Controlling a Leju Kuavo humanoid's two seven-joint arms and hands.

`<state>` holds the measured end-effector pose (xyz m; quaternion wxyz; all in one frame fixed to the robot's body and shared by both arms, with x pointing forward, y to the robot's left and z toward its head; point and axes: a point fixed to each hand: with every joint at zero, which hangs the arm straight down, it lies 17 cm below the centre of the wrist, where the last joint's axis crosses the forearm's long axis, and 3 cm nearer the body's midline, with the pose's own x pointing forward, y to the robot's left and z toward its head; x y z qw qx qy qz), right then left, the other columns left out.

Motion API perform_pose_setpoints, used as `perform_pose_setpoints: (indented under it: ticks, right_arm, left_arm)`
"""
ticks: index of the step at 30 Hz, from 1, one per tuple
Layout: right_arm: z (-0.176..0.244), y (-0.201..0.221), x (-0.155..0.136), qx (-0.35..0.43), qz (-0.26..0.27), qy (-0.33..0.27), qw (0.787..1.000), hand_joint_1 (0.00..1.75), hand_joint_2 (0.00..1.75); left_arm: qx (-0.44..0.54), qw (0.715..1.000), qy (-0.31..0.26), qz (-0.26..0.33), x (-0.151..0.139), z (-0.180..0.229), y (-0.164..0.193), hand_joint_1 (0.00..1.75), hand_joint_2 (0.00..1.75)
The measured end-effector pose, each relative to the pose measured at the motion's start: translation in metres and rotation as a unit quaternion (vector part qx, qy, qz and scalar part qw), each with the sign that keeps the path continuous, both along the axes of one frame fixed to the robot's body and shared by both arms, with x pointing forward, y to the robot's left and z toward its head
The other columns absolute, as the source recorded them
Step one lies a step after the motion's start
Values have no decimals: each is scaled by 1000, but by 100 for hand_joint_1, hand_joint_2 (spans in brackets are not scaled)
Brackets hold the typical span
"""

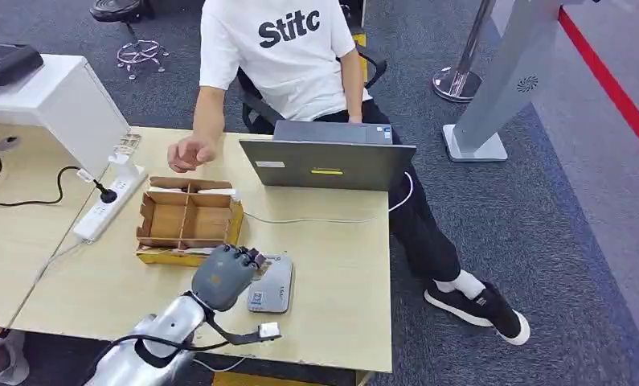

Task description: Pass the card to the sensor for recognition and then transmit it.

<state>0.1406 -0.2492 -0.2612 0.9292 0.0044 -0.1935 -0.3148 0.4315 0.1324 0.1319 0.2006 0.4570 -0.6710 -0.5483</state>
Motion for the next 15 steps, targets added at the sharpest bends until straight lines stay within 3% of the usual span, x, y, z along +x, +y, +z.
perform_pose_setpoints:
  ticks: [6,10,15]
  right_arm:
    - [0,0,1,-2,6,-1,1000,0,175]
    - [1,1,3,-3,11,-2,1000,0,175]
    - [1,1,4,-3,11,-2,1000,0,175]
  left_arm:
    - [-43,996,-54,58,40,72,62,175,175]
    - [-48,991,-79,101,60,102,110,175,175]
    - [-50,986,-94,130,68,118,142,175,175]
